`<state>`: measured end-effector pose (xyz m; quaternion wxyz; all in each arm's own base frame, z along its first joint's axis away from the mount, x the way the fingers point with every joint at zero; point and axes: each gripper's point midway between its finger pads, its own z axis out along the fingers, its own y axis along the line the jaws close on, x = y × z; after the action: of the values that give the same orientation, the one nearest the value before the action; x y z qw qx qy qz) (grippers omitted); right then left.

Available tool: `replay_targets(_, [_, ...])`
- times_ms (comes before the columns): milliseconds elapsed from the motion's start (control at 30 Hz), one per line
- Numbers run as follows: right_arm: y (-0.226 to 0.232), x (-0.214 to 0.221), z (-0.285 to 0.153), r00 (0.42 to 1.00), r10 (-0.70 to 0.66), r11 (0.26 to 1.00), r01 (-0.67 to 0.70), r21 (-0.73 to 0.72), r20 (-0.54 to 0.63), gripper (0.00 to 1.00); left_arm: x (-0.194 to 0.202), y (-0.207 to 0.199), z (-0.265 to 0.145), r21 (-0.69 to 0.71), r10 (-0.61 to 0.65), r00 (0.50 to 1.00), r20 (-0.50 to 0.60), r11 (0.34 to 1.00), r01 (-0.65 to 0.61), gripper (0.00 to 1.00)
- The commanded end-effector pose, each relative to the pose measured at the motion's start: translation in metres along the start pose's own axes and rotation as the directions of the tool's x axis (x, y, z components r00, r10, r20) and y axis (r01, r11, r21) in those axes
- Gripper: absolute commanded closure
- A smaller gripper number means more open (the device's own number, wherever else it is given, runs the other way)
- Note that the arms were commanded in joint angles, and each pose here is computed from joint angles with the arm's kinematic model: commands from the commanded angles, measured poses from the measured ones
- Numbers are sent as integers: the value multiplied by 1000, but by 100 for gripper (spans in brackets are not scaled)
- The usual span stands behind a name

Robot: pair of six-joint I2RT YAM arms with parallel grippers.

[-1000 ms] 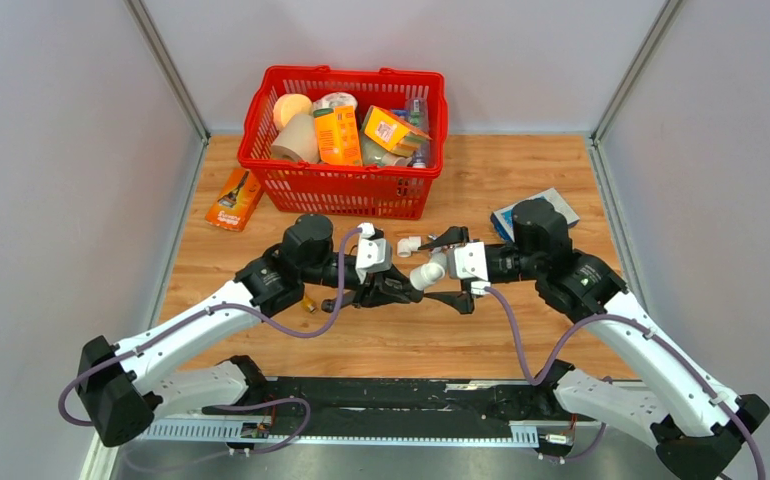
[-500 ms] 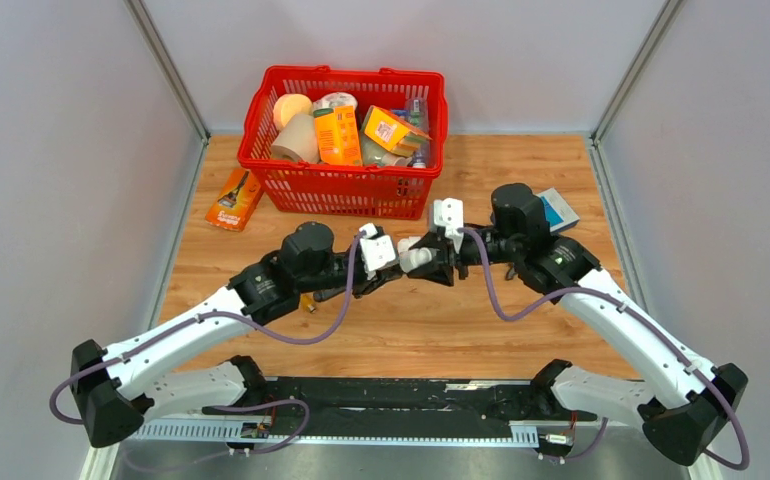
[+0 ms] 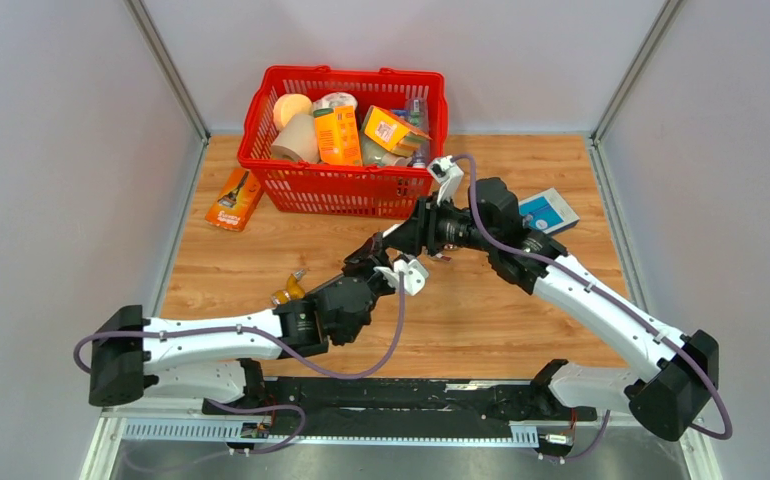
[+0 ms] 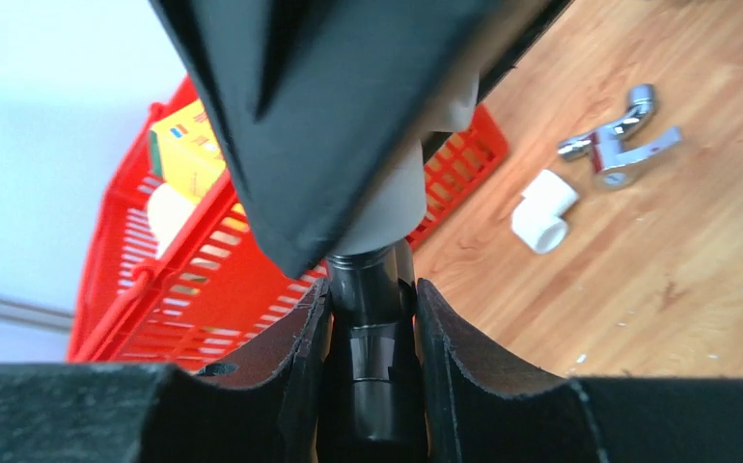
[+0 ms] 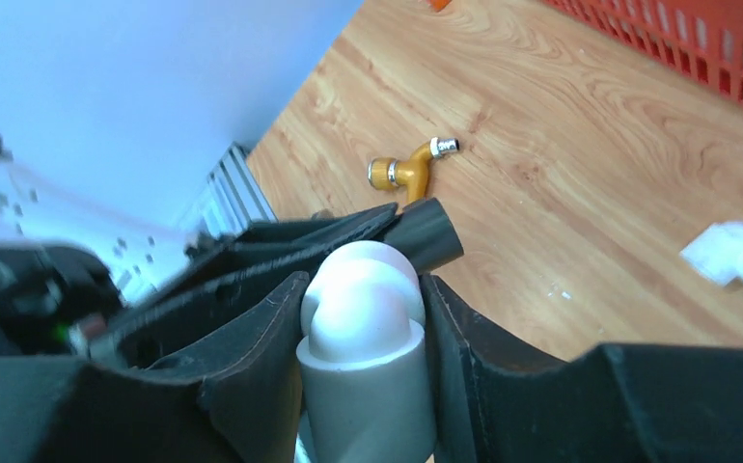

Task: Install the water faucets

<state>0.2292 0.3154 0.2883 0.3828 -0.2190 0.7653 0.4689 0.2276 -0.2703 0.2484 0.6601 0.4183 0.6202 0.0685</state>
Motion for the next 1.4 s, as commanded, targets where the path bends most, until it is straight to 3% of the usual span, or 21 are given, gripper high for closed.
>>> replay_targets(0, [-63, -9, 10, 942, 276, 906, -322, 276, 193, 98, -67, 48, -11, -214, -108, 976, 189, 965, 148, 100])
replay_targets(67, [-56, -19, 7, 937, 277, 910, -327, 257, 211, 87, -64, 41, -9, -192, -93, 982, 164, 974, 124, 100])
replay_targets(133, [-48, -34, 1, 948, 225, 932, -277, 235, 225, 66, -59, 36, -8, -154, -106, 983, 150, 980, 129, 100])
replay_targets(267, [-34, -65, -21, 963, 100, 974, -147, 174, 250, 40, -50, 27, -7, 28, -236, 961, 148, 972, 234, 100])
replay_targets(300, [-28, -73, -29, 964, 41, 982, -87, 168, 261, 14, -47, 35, -9, 43, -292, 946, 144, 957, 289, 100])
replay_targets(333, [-23, -79, -35, 964, -17, 986, -27, 162, 266, 0, -45, 23, -11, 127, -294, 946, 137, 952, 278, 100])
replay_targets(367, [-17, -84, -43, 958, -78, 987, 34, 159, 277, 0, -40, 33, -12, 131, -345, 930, 127, 935, 329, 100])
replay_targets(400, [-13, -85, -48, 951, -149, 982, 109, 156, 271, 0, -43, 17, -17, 259, -354, 927, 121, 913, 315, 100])
replay_targets(433, [-8, -87, -54, 937, -216, 971, 178, 158, 273, 0, -28, 20, -18, 276, -377, 924, 65, 896, 347, 100])
replay_targets(567, [3, -85, -75, 838, -477, 879, 445, 174, 264, 0, -30, 5, -35, 509, -436, 900, 15, 778, 369, 100])
replay_targets(633, [16, -76, -83, 748, -612, 788, 602, 127, 256, 0, -37, -1, -46, 608, -452, 892, 8, 710, 354, 100])
replay_targets(733, [40, -51, -95, 521, -802, 549, 836, 17, 293, 0, -48, -13, -60, 747, -473, 881, -16, 580, 325, 100])
replay_targets(767, [43, -38, -95, 450, -837, 467, 884, -20, 311, 0, -56, -17, -71, 802, -482, 876, -15, 518, 298, 100])
replay_targets(800, [46, -35, -98, 397, -859, 414, 910, -17, 323, 0, -55, -18, -68, 813, -481, 876, -30, 498, 301, 100])
replay_targets(833, [46, -34, -98, 362, -872, 378, 926, -16, 329, 0, -64, -21, -76, 855, -491, 871, -28, 439, 275, 100])
replay_targets(900, [50, -29, -99, 319, -885, 325, 945, -42, 340, 0, -72, -21, -80, 889, -495, 868, -30, 383, 249, 100])
replay_targets(1067, [64, -11, -95, 295, -871, 242, 953, -180, 392, 0, -80, -27, -75, 927, -473, 880, -47, 308, 215, 100])
replay_targets(1267, [65, -3, -86, 339, -854, 243, 930, -275, 395, 4, -87, -28, -67, 940, -456, 889, -41, 283, 188, 100])
replay_targets(1367, [68, -5, -83, 356, -842, 243, 921, -305, 406, 12, -87, -28, -63, 943, -447, 894, -40, 280, 183, 100])
